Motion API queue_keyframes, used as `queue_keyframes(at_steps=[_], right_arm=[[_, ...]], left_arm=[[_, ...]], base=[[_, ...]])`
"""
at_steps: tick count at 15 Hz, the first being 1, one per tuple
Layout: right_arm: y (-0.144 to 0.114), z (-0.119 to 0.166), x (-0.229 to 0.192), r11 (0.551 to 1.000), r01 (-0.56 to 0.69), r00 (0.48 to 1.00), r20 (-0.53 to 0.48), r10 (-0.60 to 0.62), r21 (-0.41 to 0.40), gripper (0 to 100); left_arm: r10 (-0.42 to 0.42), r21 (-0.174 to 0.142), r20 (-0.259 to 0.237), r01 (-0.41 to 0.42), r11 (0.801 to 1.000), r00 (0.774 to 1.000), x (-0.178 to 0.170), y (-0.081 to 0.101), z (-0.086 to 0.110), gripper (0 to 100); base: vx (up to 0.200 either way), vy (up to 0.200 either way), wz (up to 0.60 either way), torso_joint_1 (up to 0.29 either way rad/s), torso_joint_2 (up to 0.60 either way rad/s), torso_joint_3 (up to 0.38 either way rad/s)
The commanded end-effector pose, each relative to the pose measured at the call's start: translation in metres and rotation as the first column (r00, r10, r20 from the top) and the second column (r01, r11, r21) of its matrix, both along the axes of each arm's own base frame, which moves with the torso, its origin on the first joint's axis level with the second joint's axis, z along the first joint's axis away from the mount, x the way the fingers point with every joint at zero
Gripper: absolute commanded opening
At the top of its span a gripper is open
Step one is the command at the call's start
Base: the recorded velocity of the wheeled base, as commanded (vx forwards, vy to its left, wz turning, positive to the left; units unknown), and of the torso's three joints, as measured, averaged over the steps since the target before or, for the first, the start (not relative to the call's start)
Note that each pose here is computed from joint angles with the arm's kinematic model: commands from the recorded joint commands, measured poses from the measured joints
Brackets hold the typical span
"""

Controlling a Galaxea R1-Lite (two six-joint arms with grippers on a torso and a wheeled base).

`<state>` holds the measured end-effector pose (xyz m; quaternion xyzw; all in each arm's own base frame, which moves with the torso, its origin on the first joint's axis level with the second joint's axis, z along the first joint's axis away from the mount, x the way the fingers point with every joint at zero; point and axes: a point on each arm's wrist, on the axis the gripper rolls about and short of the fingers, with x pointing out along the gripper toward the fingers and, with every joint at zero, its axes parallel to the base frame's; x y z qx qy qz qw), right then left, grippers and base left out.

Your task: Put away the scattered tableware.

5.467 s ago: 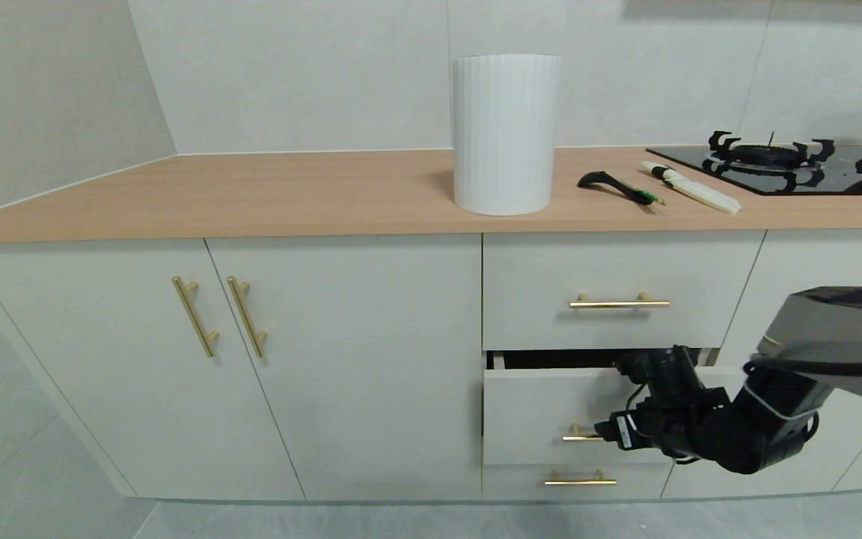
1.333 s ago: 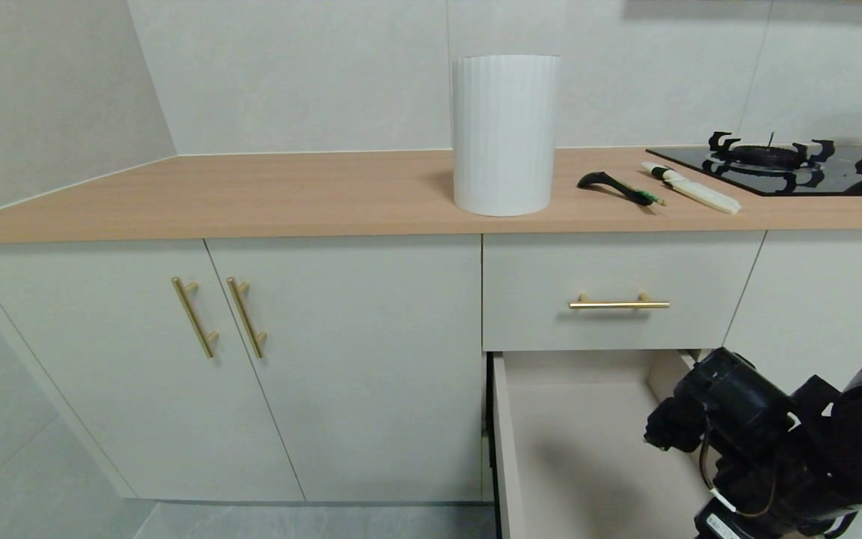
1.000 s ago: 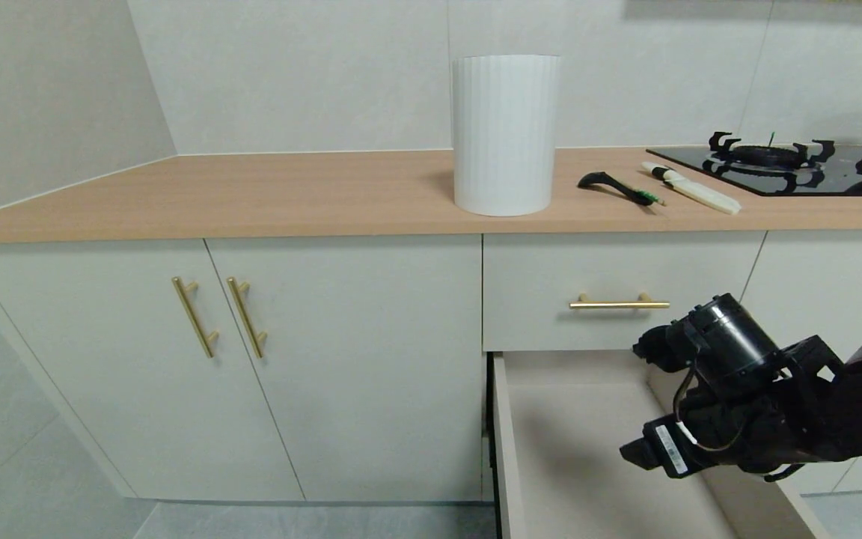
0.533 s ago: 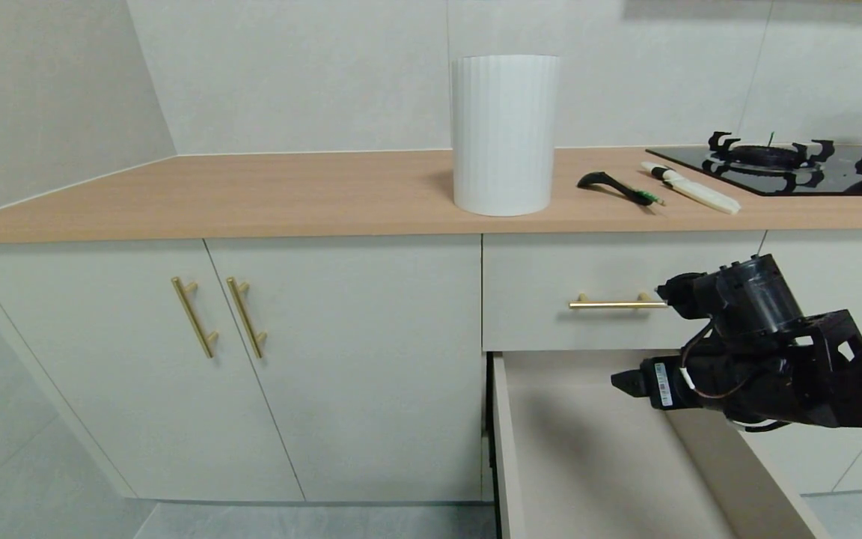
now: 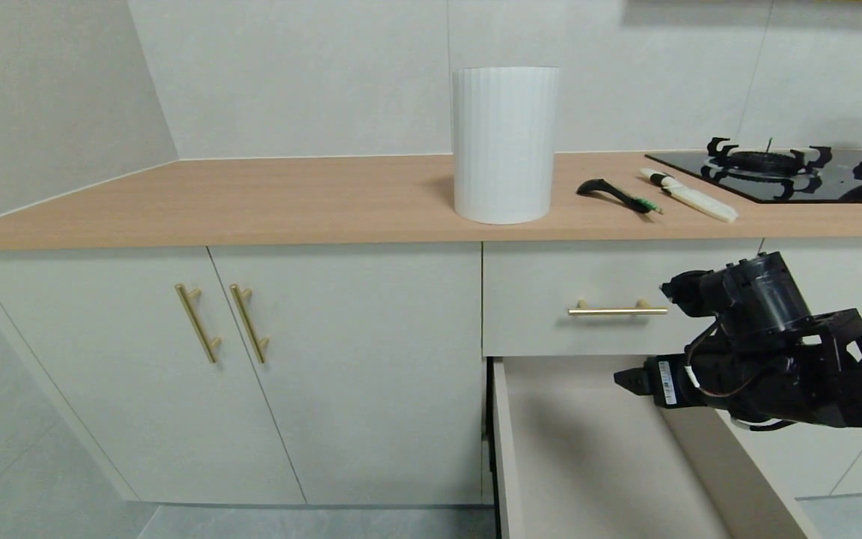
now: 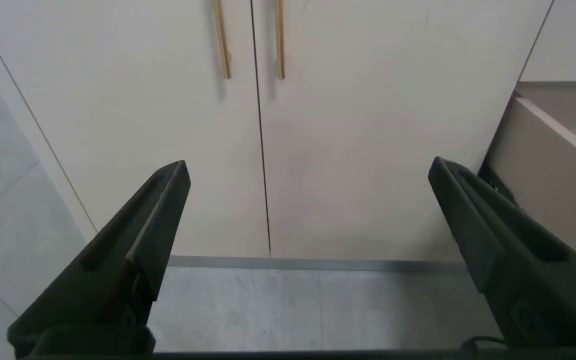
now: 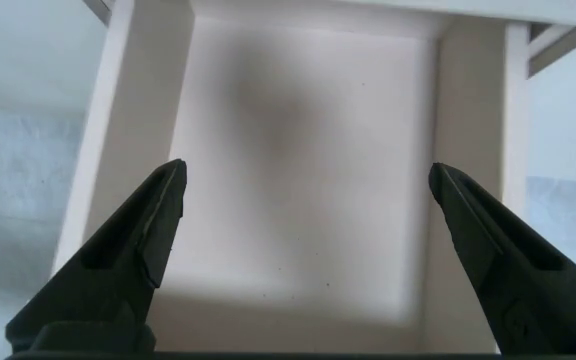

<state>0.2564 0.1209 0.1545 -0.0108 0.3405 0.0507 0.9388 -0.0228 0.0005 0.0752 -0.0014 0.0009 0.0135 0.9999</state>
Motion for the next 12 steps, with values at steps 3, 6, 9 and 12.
queue_keyframes(at_steps=[3,6,9,12], right_arm=[[-0.0005,0.0016,-0.0013,1.0,-0.005,1.0,0.006,0.005,-0.002,100],[-0.0009,0.0025,-0.0021,1.0,-0.006,1.0,0.009,0.006,-0.002,100],[-0.0013,0.001,-0.0029,1.0,-0.012,1.0,0.004,0.012,-0.014,100],[-0.0023,0.0031,-0.0038,1.0,-0.011,1.0,0.012,0.011,-0.012,100]], left_arm=[[0.001,0.0,0.0,-0.001,1.0,1.0,0.0,0.0,0.0001,100],[0.001,0.0,-0.001,-0.001,1.0,1.0,0.0,0.0,-0.0001,100],[0.001,0.0,0.0,-0.001,1.0,1.0,0.0,0.0,0.0001,100],[0.001,0.0,0.0,-0.001,1.0,1.0,0.0,0.0,0.0001,100]], base=[[0.0,0.0,0.0,0.103,-0.28,-0.294],[0.0,0.0,0.0,0.134,-0.53,-0.297],[0.0,0.0,0.0,0.172,-0.46,-0.3],[0.0,0.0,0.0,0.183,-0.47,-0.289]])
